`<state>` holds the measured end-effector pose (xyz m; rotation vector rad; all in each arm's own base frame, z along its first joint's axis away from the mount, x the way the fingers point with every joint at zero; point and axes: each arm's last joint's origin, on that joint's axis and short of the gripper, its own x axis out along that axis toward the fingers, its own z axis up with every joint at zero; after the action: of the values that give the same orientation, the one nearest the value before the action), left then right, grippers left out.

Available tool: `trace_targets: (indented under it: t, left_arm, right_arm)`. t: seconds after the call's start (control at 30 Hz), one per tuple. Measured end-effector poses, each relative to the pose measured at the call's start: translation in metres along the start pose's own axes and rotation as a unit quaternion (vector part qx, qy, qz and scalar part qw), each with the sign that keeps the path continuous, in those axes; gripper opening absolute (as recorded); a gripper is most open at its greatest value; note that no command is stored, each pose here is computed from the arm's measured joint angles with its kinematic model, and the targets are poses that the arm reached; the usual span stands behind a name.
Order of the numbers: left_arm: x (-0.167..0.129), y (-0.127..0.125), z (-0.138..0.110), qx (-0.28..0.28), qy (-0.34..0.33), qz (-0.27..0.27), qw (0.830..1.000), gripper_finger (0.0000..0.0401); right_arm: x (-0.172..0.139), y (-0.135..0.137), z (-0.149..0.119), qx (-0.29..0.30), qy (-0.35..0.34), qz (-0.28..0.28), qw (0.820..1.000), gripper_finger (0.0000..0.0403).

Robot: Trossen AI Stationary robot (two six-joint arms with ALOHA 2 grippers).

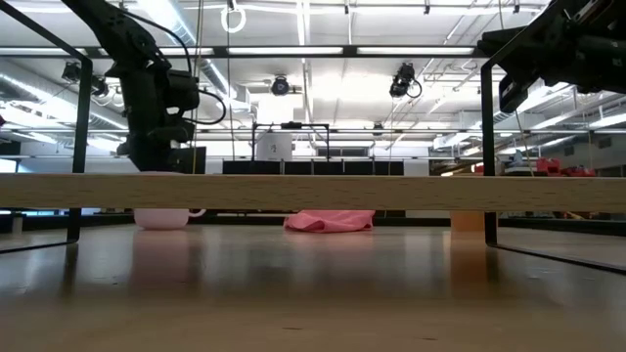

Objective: Stack small to large cups/mugs on shelf
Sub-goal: Put the purple mug on the shelf

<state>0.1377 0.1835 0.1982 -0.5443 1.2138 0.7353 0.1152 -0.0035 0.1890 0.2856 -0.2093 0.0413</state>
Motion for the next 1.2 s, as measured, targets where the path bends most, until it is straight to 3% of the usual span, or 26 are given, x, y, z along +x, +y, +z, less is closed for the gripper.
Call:
trace_targets:
  t: [0.37, 0.67, 0.93, 1.2]
  left_arm:
    - [-0.004, -0.006, 0.002, 0.032, 0.003, -0.026, 0.999, 0.0012]
    - [-0.047, -0.028, 0.024, 0.064, -0.013, -0.046, 0.997, 0.0012]
    - [-0.109, -0.070, 0.039, 0.150, -0.042, -0.073, 0.985, 0.0012]
    - [-0.161, -0.126, 0.026, 0.249, -0.072, -0.121, 0.958, 0.0012]
  right_arm:
    - [0.000, 0.000, 0.000, -0.001, 0.000, 0.000, 1.000, 0.0051]
    - [0.000, 0.000, 0.000, -0.002, 0.000, 0.000, 1.000, 0.0051]
    - [0.000, 0.000, 0.000, 0.024, 0.000, 0.000, 1.000, 0.0051]
    - [0.000, 0.000, 0.000, 0.022, 0.000, 0.000, 1.000, 0.0051]
